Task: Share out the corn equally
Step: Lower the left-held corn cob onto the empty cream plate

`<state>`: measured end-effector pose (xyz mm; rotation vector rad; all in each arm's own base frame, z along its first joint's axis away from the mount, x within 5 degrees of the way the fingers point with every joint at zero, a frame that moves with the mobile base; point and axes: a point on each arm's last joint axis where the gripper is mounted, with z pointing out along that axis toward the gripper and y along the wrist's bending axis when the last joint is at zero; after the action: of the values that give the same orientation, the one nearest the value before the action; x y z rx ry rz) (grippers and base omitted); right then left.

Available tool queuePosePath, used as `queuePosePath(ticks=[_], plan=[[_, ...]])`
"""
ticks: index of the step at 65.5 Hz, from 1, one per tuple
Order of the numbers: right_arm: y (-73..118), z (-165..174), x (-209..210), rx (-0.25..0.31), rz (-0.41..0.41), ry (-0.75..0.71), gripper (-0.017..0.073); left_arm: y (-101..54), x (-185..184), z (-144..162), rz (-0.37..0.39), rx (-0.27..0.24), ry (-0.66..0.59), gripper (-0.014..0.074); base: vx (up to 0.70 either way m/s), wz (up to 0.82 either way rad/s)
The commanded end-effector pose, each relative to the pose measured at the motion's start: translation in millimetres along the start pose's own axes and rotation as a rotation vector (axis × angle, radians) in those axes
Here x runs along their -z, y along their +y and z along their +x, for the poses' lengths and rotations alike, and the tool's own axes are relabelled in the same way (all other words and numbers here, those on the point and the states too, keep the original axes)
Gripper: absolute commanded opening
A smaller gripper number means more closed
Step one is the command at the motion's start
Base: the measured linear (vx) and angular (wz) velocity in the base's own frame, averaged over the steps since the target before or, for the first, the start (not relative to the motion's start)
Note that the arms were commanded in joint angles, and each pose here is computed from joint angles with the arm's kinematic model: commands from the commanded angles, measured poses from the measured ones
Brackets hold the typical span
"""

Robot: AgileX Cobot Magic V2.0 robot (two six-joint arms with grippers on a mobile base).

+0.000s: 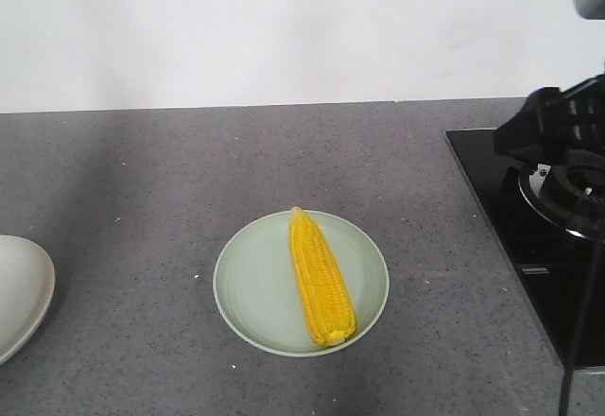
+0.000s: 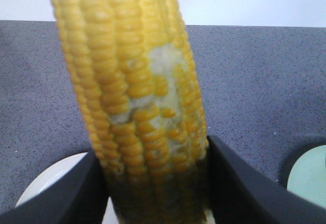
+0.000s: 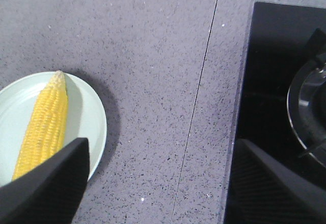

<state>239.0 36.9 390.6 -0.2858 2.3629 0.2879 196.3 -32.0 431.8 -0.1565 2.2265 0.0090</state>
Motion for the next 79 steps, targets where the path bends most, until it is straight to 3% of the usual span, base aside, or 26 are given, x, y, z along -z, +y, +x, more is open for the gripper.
queuePosePath(ticks=[1, 14, 19, 30, 48, 79], plan=[[3.5, -6.3, 24.0, 0.021, 0.021, -0.157, 0.0559, 2.2, 9.4, -7.7, 0.007, 0.015, -0.073, 0.0108, 0.0, 0.0], [5.4, -6.1, 32.0, 0.029, 0.026, -0.192, 0.0559, 4.5, 9.3, -4.1, -0.018, 0.021, -0.034, 0.0108, 0.0, 0.0], [5.3, -6.2, 31.6, 0.028, 0.026, -0.19, 0.0559, 7.3, 6.6, -0.7, -0.053, 0.032, -0.013, 0.0108, 0.0, 0.0], [5.3, -6.2, 31.6, 0.028, 0.026, -0.19, 0.0559, 20.9, -15.7, 22.3, -0.206, 0.056, 0.078, 0.0108, 0.0, 0.0], [5.1, -6.7, 31.0, 0.026, 0.025, -0.192, 0.0559, 30.1, -53.7, 61.9, -0.287, 0.04, 0.288, 0.0108, 0.0, 0.0], [5.4, -7.0, 31.0, 0.026, 0.023, -0.197, 0.0559, 34.4, -99.0, 76.2, -0.353, -0.09, 0.577, 0.011, 0.0, 0.0]])
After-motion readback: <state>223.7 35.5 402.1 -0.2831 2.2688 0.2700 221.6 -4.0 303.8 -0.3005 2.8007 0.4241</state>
